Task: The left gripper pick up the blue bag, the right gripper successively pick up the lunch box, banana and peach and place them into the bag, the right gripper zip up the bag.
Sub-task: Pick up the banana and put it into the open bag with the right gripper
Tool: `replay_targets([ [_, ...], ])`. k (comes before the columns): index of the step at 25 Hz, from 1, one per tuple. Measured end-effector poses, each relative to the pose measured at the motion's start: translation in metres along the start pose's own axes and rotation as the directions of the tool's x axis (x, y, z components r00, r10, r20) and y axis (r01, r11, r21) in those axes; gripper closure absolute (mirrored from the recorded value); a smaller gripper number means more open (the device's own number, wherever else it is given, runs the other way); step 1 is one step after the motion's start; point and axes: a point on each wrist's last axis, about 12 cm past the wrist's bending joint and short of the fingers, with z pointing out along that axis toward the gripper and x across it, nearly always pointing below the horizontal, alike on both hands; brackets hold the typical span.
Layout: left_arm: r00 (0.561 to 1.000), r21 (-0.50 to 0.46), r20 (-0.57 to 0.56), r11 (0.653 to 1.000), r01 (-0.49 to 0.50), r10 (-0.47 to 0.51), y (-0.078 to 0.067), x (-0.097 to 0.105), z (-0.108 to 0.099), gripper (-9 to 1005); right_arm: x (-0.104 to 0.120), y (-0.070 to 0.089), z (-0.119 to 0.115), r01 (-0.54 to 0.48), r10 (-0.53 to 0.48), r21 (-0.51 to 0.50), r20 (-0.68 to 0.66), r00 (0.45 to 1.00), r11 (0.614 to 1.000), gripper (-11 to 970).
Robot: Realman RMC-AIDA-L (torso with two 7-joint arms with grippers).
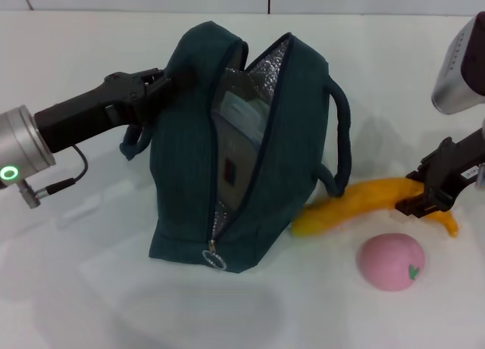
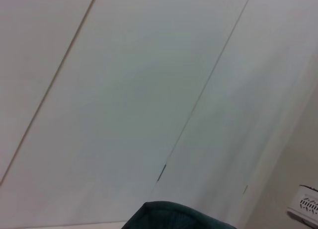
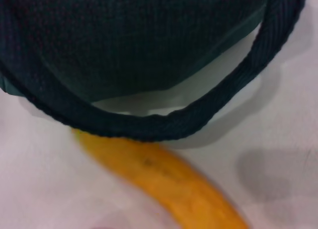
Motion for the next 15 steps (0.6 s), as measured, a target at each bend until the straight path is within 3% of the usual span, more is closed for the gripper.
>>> replay_targets([
  [2,1.000,-0.001,0.000,1.000,0.001,-0.001,0.000,0.000,-0.001,957,0.000,0.001,0.000,-0.014,0.015,-0.013,0.029,0.999,1.000,445],
  [8,1.000,-0.003,-0.002,1.000,0.000,0.000,0.000,0.000,-0.003,957,0.012,-0.008,-0.011,-0.105,0.104,-0.001,0.110,0.988,0.994,480],
  [15,1.000,-0.012,-0.001,1.000,0.002,-0.002,0.001,0.001,-0.008,957,0.054,-0.027,-0.037,-0.313,0.293,0.053,0.232,0.928,0.948,510],
])
